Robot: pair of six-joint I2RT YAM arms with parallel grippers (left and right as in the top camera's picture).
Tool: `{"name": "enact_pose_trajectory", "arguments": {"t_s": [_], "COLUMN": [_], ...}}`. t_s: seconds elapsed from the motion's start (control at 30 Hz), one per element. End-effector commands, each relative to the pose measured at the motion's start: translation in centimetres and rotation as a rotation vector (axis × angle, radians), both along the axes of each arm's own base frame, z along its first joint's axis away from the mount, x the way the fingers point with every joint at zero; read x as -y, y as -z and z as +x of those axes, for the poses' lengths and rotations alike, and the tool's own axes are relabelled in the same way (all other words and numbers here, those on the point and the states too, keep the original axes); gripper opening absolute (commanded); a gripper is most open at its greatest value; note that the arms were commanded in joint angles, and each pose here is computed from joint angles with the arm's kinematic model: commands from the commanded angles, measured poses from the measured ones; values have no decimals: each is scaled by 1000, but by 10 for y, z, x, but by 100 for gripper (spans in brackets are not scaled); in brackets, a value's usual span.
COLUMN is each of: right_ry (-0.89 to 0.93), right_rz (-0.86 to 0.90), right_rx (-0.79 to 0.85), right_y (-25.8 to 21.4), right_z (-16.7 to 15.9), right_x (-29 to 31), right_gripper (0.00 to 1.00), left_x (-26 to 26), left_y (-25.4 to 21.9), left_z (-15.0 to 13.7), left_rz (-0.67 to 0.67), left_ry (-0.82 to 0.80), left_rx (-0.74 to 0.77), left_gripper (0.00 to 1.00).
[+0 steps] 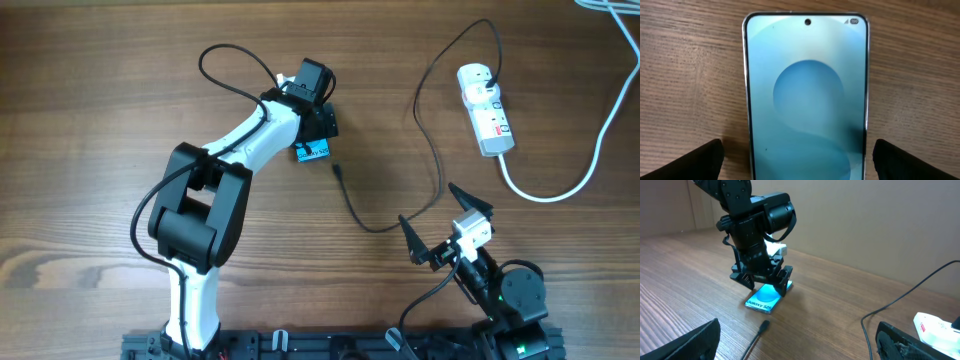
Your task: Plug charger to phone and switch on socket
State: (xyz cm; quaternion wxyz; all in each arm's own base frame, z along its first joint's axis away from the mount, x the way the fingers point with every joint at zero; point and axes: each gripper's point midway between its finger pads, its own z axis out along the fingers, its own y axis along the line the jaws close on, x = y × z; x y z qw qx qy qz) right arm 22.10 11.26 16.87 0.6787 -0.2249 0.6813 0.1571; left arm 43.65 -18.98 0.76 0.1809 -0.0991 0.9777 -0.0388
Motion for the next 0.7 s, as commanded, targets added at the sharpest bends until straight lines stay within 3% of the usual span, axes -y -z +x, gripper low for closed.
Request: {"name": "enact_pose_trajectory", "arguments": {"t_s": [0.0,0.13,0.23,0.5,0.67], "right_ry": [7,7,7,7,7], "right_rz": [-5,-5,-5,-5,-5], "right_rx": [6,7,6,6,6], "right_y": [0,0,0,0,0], "right_z": [1,1,1,1,1], "right_x": [1,1,1,1,1], "right_gripper": [100,100,100,100,100], "left_x": [-1,-2,-4,-16,-11], "left_y": [8,10,16,26,24], "left_z": [-1,-2,-6,-31,-21], "left_rz": [15,18,30,84,65], "left_ry": [-3,-3,-3,5,5], "left_rx": [-4,-10,-34,-140,-100], "left_gripper": [91,82,82,84,95]}}
